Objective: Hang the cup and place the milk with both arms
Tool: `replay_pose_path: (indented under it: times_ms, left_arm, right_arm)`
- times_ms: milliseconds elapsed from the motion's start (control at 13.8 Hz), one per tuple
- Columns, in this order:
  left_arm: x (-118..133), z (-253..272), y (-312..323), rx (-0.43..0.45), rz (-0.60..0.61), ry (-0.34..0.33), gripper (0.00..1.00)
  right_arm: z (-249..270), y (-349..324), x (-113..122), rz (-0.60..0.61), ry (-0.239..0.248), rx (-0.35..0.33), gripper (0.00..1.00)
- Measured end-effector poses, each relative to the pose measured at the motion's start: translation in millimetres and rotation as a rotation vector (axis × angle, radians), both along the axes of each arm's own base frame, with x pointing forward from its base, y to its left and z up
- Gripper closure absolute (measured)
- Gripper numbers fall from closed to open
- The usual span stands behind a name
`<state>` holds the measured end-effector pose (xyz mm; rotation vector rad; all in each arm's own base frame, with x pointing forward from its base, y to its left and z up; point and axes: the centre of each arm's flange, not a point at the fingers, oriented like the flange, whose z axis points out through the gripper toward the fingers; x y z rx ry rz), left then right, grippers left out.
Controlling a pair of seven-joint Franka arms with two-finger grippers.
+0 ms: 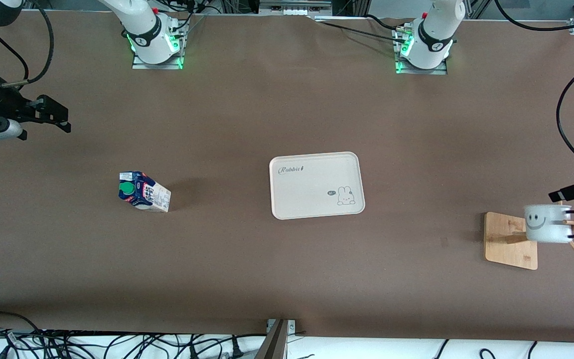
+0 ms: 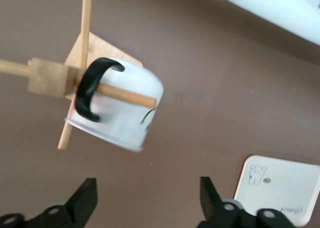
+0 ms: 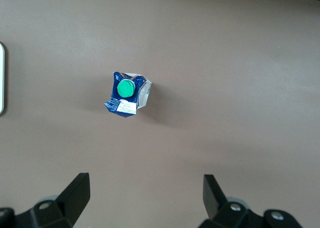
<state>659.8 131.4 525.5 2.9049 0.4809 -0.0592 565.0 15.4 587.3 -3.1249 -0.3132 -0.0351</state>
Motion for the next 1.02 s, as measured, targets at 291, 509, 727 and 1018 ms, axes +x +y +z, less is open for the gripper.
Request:
replay_pose_path:
  times_ms: [291, 509, 727, 1018]
  left_arm:
    - [-22.2, 20.5, -31.6, 0.033, -0.099, 0.106, 0.0]
    - [-22.8, 29.8, -63.5, 0.136, -0.225, 0.107, 0.0]
    - [-26.0, 41.9, -81.0, 0.164, -0.261, 0.075, 0.0]
    - [-57.6, 50.0, -105.4, 0.253, -0.304, -0.028, 0.0]
  right_arm:
    - [0.0, 0.0, 0.0, 0.0, 0.0, 0.0, 0.0]
    - [0.0, 0.0, 0.1, 0.0, 0.0, 0.0, 0.0]
    - [0.1, 0.1, 0.1, 0.0, -0.001, 0.0, 0.0]
    - [0.0, 0.0, 0.1, 0.0, -0.001, 0.0, 0.0]
